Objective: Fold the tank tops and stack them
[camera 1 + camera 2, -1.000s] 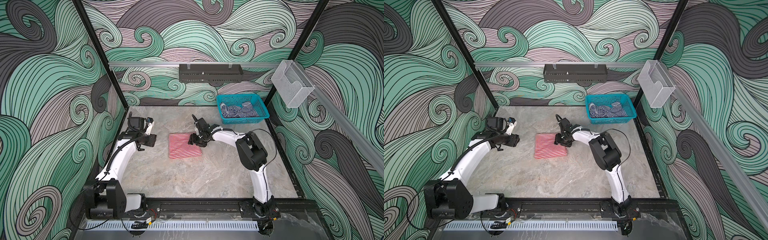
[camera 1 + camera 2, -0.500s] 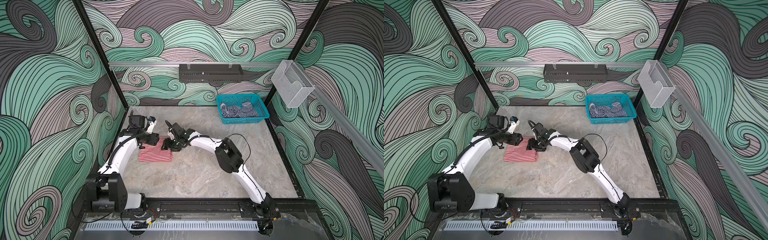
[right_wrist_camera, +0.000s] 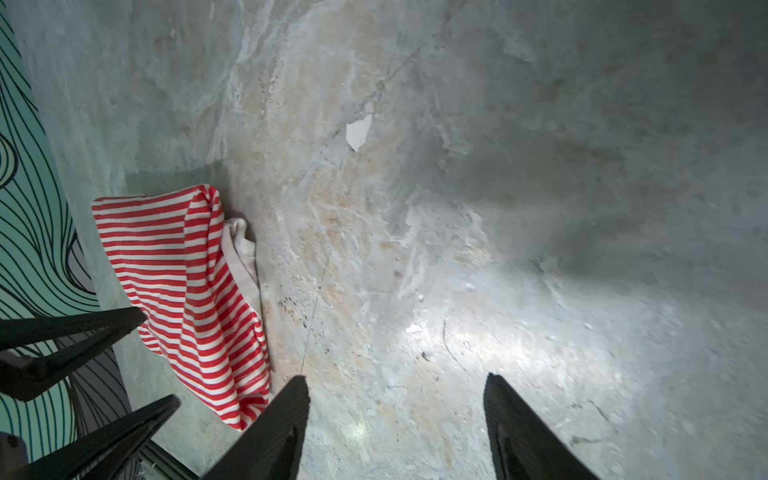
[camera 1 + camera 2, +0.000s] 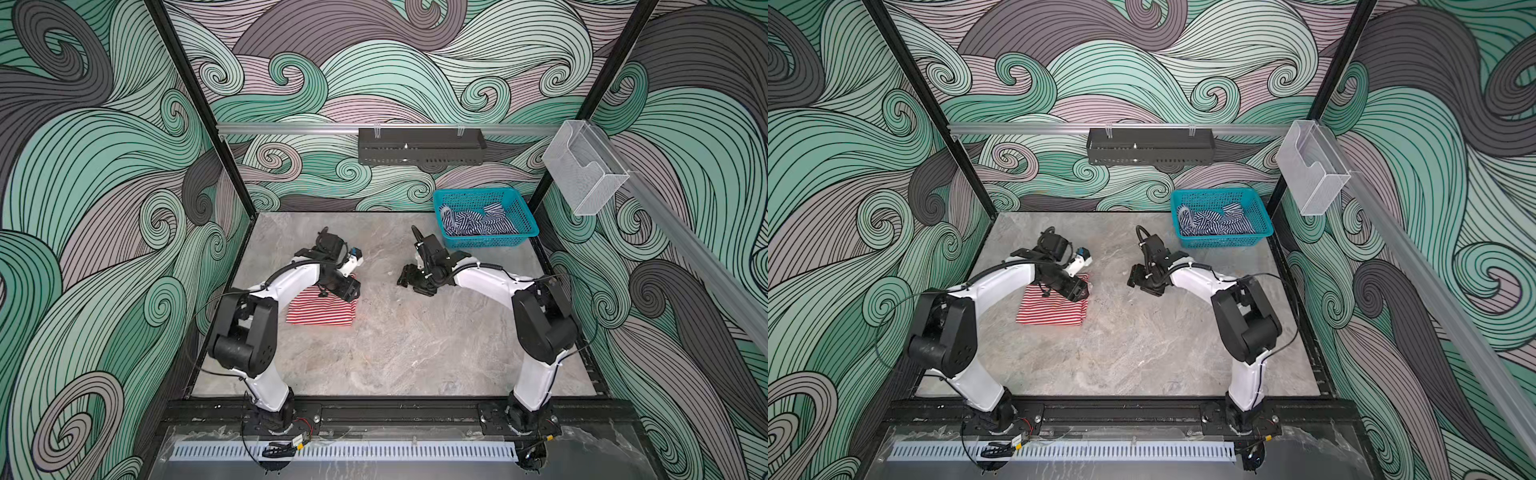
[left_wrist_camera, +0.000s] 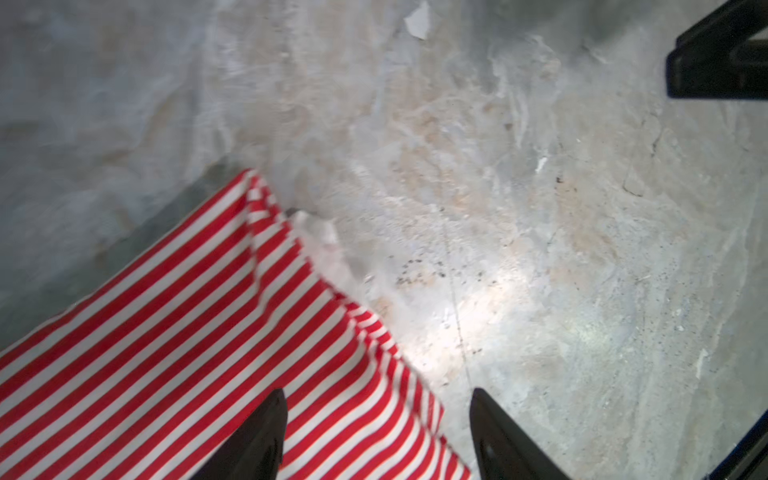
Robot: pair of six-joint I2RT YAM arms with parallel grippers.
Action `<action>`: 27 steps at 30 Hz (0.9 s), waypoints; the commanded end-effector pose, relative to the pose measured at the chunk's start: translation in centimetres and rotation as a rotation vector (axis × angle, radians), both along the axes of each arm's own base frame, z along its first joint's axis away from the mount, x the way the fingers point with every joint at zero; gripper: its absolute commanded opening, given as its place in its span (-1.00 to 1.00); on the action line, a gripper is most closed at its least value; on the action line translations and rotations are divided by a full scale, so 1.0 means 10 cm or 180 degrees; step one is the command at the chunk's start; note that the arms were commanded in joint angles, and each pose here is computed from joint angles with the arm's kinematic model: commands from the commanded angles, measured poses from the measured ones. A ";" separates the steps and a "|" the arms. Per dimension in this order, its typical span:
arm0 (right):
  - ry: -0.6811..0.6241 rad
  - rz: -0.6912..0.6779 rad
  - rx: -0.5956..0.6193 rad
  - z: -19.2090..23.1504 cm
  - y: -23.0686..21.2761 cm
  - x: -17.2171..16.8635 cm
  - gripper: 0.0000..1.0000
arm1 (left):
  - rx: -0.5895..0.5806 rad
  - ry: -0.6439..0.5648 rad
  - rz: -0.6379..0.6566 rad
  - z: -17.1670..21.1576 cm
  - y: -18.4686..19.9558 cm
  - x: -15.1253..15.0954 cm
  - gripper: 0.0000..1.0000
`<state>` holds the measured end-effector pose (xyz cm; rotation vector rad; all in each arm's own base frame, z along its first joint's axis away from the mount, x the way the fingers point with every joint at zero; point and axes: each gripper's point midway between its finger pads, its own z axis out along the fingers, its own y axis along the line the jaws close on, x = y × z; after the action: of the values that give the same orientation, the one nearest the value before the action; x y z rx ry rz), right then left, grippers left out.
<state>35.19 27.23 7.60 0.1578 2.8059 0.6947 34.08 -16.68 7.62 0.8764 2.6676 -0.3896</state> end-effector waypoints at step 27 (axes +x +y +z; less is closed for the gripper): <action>-0.0458 -0.0487 -0.0129 0.70 -0.85 0.53 0.35 | 0.0902 0.0675 0.0439 -0.43 1.25 -0.10 0.40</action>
<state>40.08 19.69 14.02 0.3000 2.6339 0.6193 34.36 -7.17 2.11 0.7238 2.9714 -0.1713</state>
